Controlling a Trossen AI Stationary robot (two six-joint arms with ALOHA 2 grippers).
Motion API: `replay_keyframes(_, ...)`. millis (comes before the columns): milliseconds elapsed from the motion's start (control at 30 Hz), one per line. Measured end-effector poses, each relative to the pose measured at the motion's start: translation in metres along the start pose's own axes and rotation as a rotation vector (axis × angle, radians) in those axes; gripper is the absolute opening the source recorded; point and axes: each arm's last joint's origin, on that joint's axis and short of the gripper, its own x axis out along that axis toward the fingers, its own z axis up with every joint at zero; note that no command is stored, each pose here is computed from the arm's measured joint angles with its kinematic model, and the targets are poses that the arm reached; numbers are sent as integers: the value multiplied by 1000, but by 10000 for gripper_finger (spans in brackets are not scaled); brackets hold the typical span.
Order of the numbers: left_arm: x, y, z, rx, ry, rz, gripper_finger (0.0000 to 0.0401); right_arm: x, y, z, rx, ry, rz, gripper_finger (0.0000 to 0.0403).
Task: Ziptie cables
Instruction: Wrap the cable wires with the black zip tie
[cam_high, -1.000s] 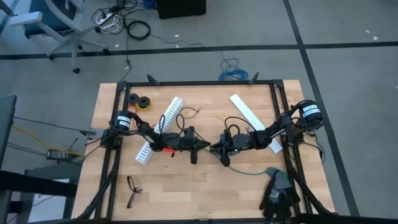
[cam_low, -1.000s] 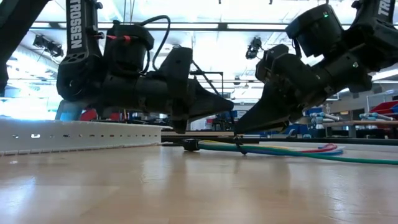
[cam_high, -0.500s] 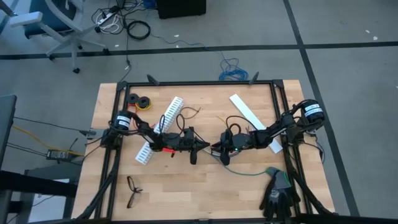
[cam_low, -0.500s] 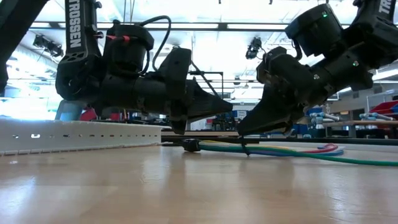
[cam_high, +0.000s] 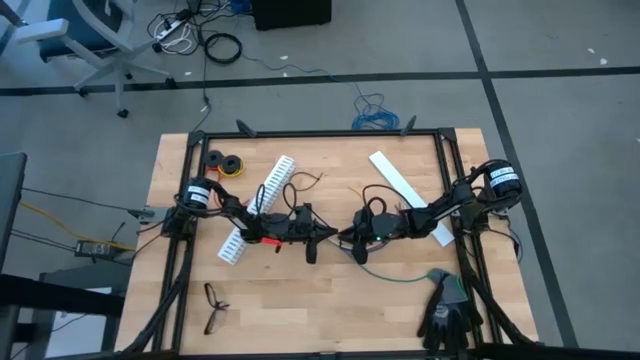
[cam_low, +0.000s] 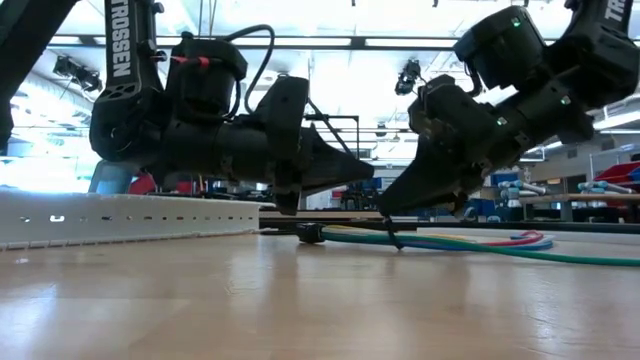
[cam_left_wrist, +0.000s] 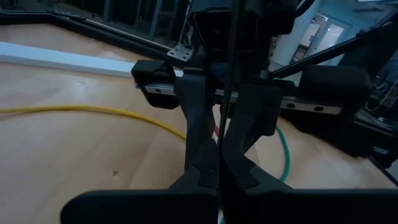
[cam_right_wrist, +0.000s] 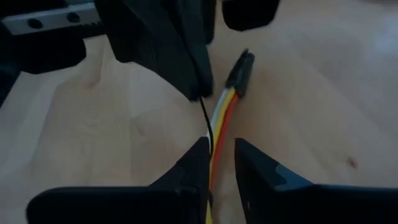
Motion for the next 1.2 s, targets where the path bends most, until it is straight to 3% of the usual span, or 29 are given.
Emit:
replay_keyframes(333, 2, 0, 1, 1, -3, 3, 0, 4, 1, 0, -15, 68, -12, 2)
replay_keyframes(533, -4, 4, -4, -24, 25, 24, 0, 2, 6, -5, -13, 140, 94, 17)
replay_keyframes(867, -4, 5, -4, -43, 17, 27, 0, 4, -1, 1, 17, 112, 78, 54)
replay_keyframes(1200, 6, 2, 5, -47, -19, 12, 0, 5, -8, 4, 16, 104, 53, 28)
